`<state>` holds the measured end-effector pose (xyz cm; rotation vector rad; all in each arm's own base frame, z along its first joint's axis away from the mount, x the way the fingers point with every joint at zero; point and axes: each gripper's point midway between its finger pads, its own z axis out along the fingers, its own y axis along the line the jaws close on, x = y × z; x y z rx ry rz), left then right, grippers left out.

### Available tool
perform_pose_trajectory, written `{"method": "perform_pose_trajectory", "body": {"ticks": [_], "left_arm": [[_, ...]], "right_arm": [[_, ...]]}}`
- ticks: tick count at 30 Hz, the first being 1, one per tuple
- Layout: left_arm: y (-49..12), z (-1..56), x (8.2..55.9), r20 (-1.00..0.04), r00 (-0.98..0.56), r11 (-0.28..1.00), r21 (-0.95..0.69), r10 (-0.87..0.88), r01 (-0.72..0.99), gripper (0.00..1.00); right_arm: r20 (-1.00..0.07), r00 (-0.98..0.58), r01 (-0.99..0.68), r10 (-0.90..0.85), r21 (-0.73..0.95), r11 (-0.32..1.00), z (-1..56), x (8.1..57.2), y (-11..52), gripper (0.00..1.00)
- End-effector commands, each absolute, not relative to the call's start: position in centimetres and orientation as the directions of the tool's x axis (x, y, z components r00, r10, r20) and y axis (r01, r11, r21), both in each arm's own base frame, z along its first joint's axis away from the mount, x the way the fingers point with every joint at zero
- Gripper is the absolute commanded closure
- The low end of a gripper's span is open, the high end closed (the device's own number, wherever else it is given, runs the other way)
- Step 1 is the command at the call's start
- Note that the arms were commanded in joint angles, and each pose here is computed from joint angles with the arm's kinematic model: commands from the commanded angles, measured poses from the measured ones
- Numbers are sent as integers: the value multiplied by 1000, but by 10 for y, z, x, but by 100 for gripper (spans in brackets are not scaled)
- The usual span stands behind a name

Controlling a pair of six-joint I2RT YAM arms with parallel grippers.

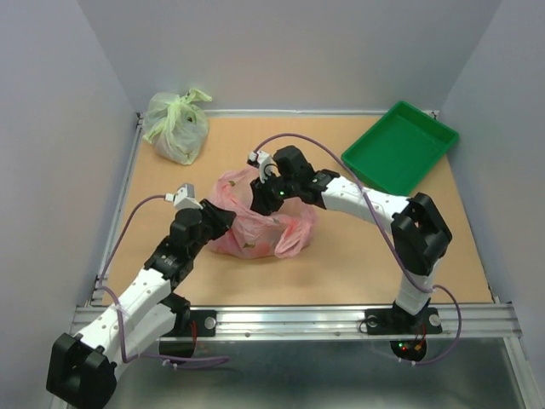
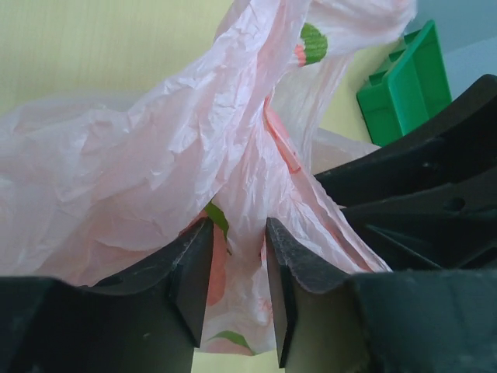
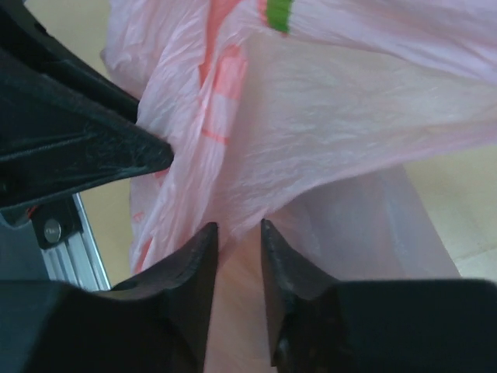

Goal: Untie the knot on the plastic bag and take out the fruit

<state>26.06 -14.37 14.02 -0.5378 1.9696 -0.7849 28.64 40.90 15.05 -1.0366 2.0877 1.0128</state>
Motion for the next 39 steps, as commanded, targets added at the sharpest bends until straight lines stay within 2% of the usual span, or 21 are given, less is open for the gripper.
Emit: {"method": "perform_pose_trajectory", "body": {"ticks": [1, 3, 4, 6, 11, 14, 17, 20, 23, 24, 26, 28, 30, 31, 32, 33, 34, 35, 37, 39], "left_arm": [[-146, 167, 273, -609, -407, 667, -745, -681, 1, 67], [-143, 169, 274, -618, -389, 671, -742, -683, 1, 81], [-142, 170, 274, -628, -379, 678, -735, -679, 4, 92], [-139, 174, 274, -642, -365, 686, -727, -674, 11, 100], [-126, 172, 272, -690, -338, 735, -678, -640, -8, 100], [-121, 168, 270, -708, -328, 752, -659, -626, -13, 100], [-119, 174, 271, -736, -298, 766, -642, -609, 21, 100], [-120, 172, 272, -741, -272, 760, -648, -614, 52, 100], [-117, 168, 275, -731, -261, 753, -658, -630, 24, 100], [-115, 164, 277, -727, -263, 754, -657, -634, -3, 100], [-108, 162, 283, -735, -244, 766, -641, -633, -56, 100], [-100, 162, 289, -742, -215, 770, -629, -635, -107, 100], [-101, 168, 298, -750, -214, 779, -615, -626, -122, 100], [-106, 170, 299, -761, -235, 794, -600, -605, -100, 100], [-110, 172, 301, -765, -248, 800, -595, -595, -83, 100], [-115, 177, 303, -769, -261, 805, -589, -584, -64, 100], [-121, 176, 301, -771, -287, 810, -585, -569, -34, 100], [-123, 176, 299, -770, -296, 811, -585, -565, -23, 100], [-125, 173, 294, -769, -309, 810, -586, -559, -6, 100], [-125, 168, 285, -762, -326, 806, -592, -559, 3, 99]], "right_arm": [[-805, -468, -877, -366, 373, 302, 176, 268, 415, 70], [-810, -455, -881, -370, 350, 318, 173, 272, 413, 88], [-811, -449, -879, -374, 328, 346, 168, 278, 410, 100], [-814, -456, -850, -359, 279, 446, 163, 300, 400, 100], [-853, -459, -730, -248, 203, 653, 188, 371, 354, 100], [-888, -429, -579, -164, 130, 805, 214, 419, 310, 100], [-905, -408, -561, -121, 144, 815, 235, 426, 297, 100], [-902, -418, -641, -110, 207, 739, 242, 406, 311, 100], [-890, -447, -537, -90, 186, 823, 220, 410, 288, 100], [-904, -422, -441, -65, 143, 886, 226, 420, 267, 100], [-911, -413, -350, 1, 160, 923, 229, 431, 242, 100], [-927, -368, -309, 73, 196, 931, 248, 442, 226, 99], [-943, -329, -339, 48, 165, 926, 262, 449, 229, 99], [-940, -339, -366, 36, 167, 915, 261, 450, 235, 94], [-938, -345, -401, 37, 183, 897, 265, 445, 242, 83], [-933, -359, -463, 35, 210, 861, 266, 434, 254, 70], [-938, -344, -495, 38, 216, 842, 277, 420, 262, 43], [-940, -340, -507, 37, 216, 834, 280, 411, 266, 34], [-937, -349, -534, 7, 205, 820, 270, 390, 275, 26], [-939, -343, -593, -20, 200, 780, 270, 357, 295, 25]]}}
